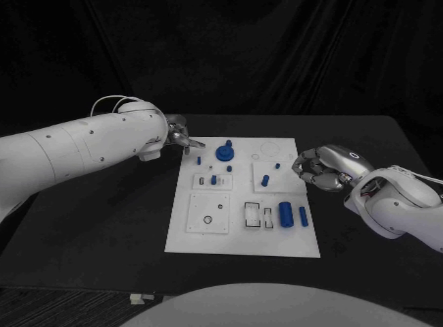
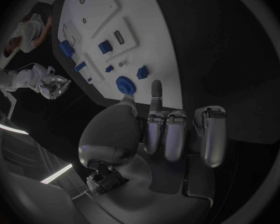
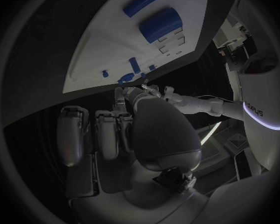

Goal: Assemble the parts on the task board

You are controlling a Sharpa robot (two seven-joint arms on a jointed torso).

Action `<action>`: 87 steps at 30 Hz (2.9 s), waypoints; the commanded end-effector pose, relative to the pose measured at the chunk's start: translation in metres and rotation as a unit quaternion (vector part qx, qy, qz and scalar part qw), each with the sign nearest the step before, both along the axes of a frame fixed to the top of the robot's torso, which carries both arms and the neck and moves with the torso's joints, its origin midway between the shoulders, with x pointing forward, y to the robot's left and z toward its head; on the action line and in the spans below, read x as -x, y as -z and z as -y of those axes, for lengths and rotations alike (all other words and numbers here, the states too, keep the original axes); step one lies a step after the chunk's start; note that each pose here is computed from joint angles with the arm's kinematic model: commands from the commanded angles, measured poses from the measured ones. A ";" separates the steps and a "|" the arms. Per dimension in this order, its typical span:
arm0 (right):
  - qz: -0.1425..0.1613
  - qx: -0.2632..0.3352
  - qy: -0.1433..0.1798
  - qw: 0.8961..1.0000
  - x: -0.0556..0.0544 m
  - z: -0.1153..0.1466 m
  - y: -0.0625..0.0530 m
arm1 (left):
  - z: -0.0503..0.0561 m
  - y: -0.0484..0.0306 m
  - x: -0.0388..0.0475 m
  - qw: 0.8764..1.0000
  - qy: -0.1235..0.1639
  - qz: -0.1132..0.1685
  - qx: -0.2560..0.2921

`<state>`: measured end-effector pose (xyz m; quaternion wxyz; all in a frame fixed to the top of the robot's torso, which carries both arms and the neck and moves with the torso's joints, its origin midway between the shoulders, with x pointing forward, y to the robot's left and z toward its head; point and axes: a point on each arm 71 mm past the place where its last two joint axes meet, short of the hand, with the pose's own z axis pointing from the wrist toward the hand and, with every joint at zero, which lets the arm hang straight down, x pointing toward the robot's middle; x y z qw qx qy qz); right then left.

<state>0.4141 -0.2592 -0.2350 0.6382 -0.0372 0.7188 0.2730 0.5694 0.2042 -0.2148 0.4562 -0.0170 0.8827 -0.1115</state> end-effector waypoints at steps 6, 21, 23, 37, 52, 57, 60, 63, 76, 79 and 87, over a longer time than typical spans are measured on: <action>-0.002 0.003 -0.001 1.000 0.000 -0.001 0.001 | 0.008 0.0130 0.0052 0.998 0.020 -0.053 -0.013; -0.005 0.005 0.000 1.000 0.000 0.000 0.002 | 0.013 0.0183 0.0055 0.998 0.025 -0.061 -0.014; -0.005 0.005 0.000 1.000 0.000 0.000 0.002 | 0.014 0.0183 0.0052 0.998 0.025 -0.059 -0.013; -0.009 0.008 0.003 1.000 0.000 0.001 0.003 | 0.018 0.0180 0.0034 0.998 0.028 -0.052 -0.007; -0.011 0.009 0.005 1.000 0.000 0.002 0.003 | 0.020 0.0188 0.0024 0.998 0.027 -0.054 -0.009; -0.012 0.010 0.005 1.000 0.000 0.002 0.003 | 0.020 0.0189 0.0022 0.998 0.028 -0.054 -0.009; -0.013 0.010 0.005 1.000 0.000 0.002 0.003 | 0.021 0.0191 0.0020 0.998 0.029 -0.055 -0.010; -0.014 0.011 0.005 1.000 0.000 0.001 0.003 | 0.022 0.0192 0.0019 0.998 0.029 -0.055 -0.010; -0.014 0.012 0.007 1.000 0.000 0.003 0.003 | 0.023 0.0203 0.0017 0.998 0.031 -0.059 -0.011; -0.014 0.011 0.007 1.000 0.000 0.003 0.003 | 0.024 0.0208 0.0021 0.998 0.030 -0.061 -0.013; -0.014 0.011 0.006 1.000 0.000 0.003 0.003 | 0.024 0.0220 0.0030 0.997 0.029 -0.067 -0.018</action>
